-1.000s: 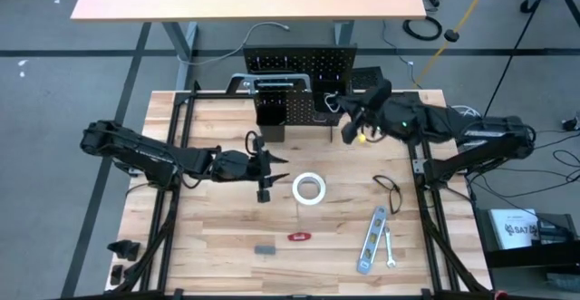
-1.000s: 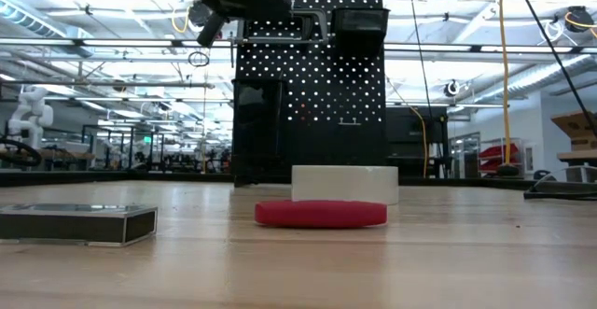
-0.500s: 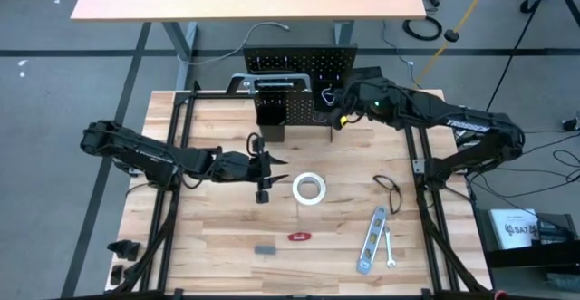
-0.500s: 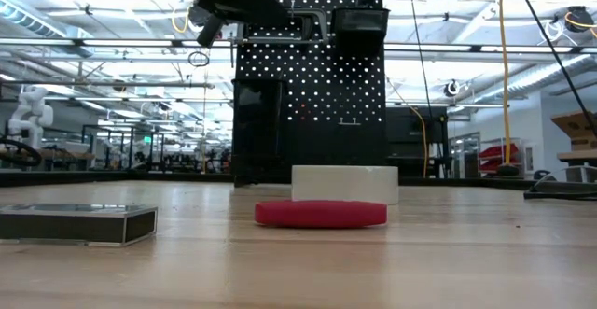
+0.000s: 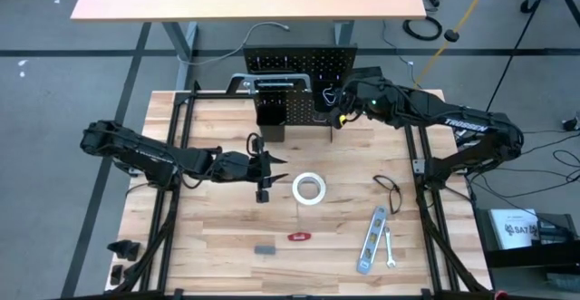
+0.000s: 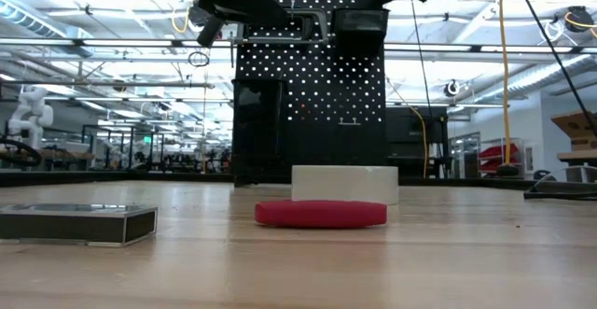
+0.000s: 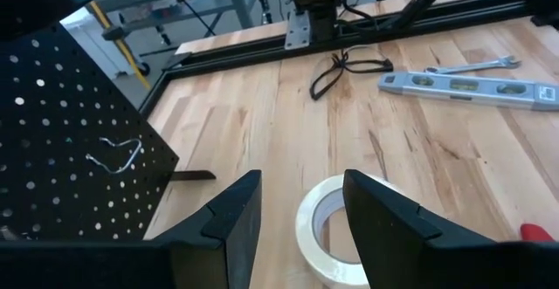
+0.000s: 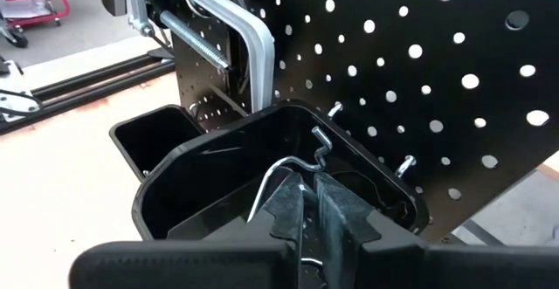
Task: Hang tools onto peg board
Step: Put the silver peg board hook into the right black tool bin
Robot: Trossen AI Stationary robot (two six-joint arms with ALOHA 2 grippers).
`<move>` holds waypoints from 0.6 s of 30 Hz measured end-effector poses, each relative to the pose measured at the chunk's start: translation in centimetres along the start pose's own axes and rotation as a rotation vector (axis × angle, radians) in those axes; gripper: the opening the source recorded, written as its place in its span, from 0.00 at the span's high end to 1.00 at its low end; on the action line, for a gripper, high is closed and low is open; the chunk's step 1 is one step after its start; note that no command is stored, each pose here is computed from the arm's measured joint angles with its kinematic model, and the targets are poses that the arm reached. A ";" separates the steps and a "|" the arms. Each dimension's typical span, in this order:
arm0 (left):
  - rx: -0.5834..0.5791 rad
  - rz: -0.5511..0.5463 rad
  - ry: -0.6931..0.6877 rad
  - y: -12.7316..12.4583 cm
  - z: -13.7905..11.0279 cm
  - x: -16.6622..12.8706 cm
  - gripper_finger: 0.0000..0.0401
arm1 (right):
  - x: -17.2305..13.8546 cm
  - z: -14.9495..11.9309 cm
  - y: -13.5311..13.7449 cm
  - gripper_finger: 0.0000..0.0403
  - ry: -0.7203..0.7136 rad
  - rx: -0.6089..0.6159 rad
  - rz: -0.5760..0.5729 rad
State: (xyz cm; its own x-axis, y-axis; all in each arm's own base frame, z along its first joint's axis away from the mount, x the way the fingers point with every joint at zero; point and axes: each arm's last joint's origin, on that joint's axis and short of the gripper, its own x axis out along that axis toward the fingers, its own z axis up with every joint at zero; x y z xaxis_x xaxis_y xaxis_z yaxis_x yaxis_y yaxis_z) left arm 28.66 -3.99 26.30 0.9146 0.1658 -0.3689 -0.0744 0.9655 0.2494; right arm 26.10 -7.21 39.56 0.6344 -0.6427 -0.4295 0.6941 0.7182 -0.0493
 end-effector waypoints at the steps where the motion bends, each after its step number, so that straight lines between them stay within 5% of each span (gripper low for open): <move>1: 0.000 0.000 0.001 0.0 0.0 0.0 0.58 | 0.0 0.0 0.0 0.97 0.000 0.000 -0.001; 18: 0.000 0.002 0.002 0.0 0.0 0.0 0.58 | 0.0 0.1 0.0 0.84 -0.010 0.013 -0.007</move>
State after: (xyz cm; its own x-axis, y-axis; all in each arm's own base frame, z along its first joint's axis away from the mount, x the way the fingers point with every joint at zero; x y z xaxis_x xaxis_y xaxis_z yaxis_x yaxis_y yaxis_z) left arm 28.65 -3.99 26.28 0.9136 0.1682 -0.3702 -0.0762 0.9652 0.2503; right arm 26.12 -7.24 39.65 0.6324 -0.6506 -0.4205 0.7032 0.7098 -0.0407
